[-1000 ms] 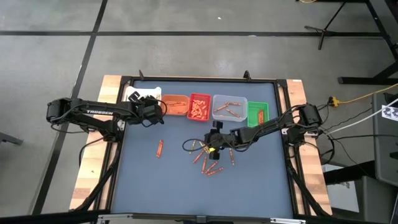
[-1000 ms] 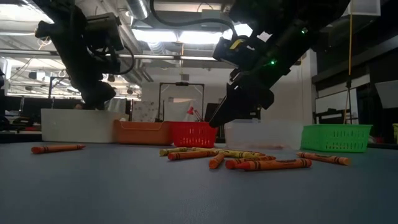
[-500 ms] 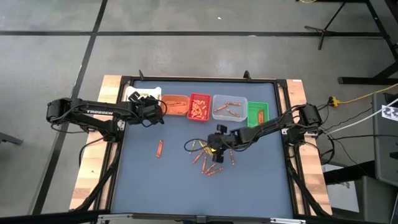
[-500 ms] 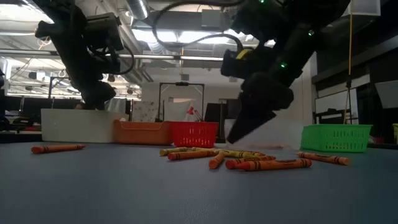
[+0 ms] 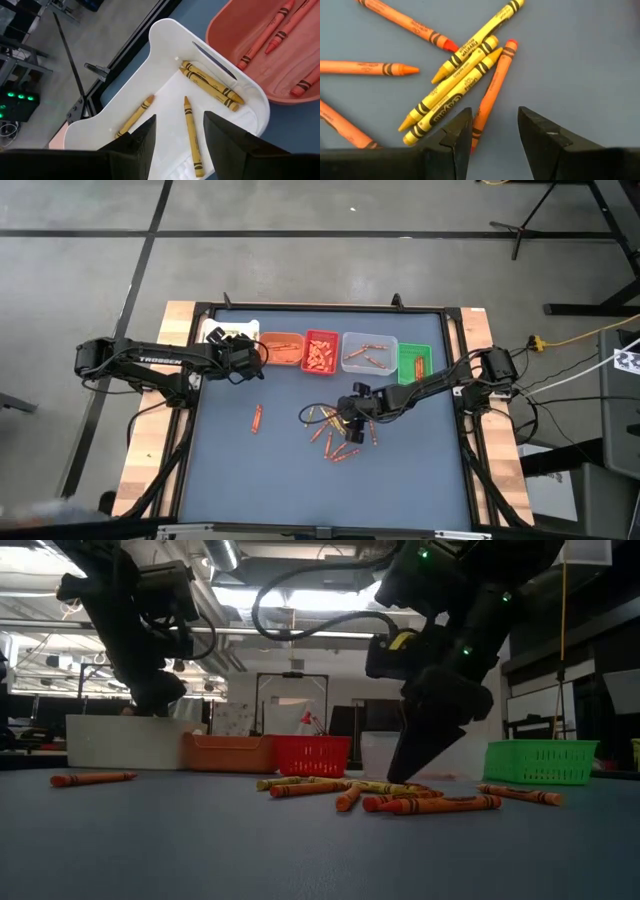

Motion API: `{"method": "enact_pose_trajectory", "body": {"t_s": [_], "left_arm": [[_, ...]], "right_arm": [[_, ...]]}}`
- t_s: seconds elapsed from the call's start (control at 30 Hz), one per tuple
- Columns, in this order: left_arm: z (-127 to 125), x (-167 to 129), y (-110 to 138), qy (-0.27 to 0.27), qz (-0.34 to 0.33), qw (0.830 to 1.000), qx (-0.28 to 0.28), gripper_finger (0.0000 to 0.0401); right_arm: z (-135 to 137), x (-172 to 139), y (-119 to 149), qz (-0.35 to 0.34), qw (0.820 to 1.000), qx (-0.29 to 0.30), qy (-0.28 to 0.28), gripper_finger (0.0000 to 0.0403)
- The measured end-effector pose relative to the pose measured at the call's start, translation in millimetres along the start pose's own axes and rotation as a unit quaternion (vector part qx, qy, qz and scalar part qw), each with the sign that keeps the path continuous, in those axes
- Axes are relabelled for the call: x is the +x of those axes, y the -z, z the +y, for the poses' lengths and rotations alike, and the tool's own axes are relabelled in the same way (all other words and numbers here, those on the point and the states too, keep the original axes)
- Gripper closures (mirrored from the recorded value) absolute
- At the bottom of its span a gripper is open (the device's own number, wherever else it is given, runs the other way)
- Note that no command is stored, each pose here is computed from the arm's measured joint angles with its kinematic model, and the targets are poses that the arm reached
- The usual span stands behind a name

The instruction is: Sort crayons

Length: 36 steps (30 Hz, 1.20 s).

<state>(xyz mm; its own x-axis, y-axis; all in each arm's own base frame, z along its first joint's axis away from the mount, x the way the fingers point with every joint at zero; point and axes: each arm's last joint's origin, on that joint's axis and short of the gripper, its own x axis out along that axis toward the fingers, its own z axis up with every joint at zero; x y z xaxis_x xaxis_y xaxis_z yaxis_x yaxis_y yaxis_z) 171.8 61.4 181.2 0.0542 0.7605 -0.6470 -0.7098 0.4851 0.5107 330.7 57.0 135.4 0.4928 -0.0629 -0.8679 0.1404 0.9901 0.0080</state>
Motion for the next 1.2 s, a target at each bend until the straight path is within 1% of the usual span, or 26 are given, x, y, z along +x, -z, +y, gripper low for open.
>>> {"method": "enact_pose_trajectory", "body": {"t_s": [0.23,0.4,0.5,0.73,0.93,1.07,1.2], "left_arm": [[0.0,0.0,0.0,0.000,0.000,1.000,0.000,0.0253],[0.0,0.0,0.0,0.000,0.000,1.000,0.000,0.0253],[0.0,0.0,-0.1,0.000,0.000,1.000,0.000,0.0253],[0.0,-0.1,-0.1,0.000,0.000,1.000,0.000,0.0253],[0.0,-0.1,-0.1,0.000,0.000,1.000,0.000,0.0253],[0.0,-0.1,-0.1,0.000,0.000,1.000,0.000,0.0253],[0.0,-0.1,-0.1,0.000,0.000,1.000,0.000,0.0253]], "right_arm": [[-1.7,3.5,8.3,0.008,1.000,0.000,-0.004,0.0246],[-2.1,3.7,8.9,0.008,1.000,0.000,-0.001,0.0250],[-2.1,3.7,9.0,0.008,1.000,0.000,-0.001,0.0267],[-2.3,3.8,9.7,0.011,1.000,-0.001,0.000,0.0338],[-2.5,3.6,9.8,0.011,1.000,-0.001,0.002,0.0383],[-2.5,3.5,9.7,0.011,1.000,-0.001,0.002,0.0394],[-2.5,3.4,9.6,0.011,1.000,-0.001,0.002,0.0385]]}}
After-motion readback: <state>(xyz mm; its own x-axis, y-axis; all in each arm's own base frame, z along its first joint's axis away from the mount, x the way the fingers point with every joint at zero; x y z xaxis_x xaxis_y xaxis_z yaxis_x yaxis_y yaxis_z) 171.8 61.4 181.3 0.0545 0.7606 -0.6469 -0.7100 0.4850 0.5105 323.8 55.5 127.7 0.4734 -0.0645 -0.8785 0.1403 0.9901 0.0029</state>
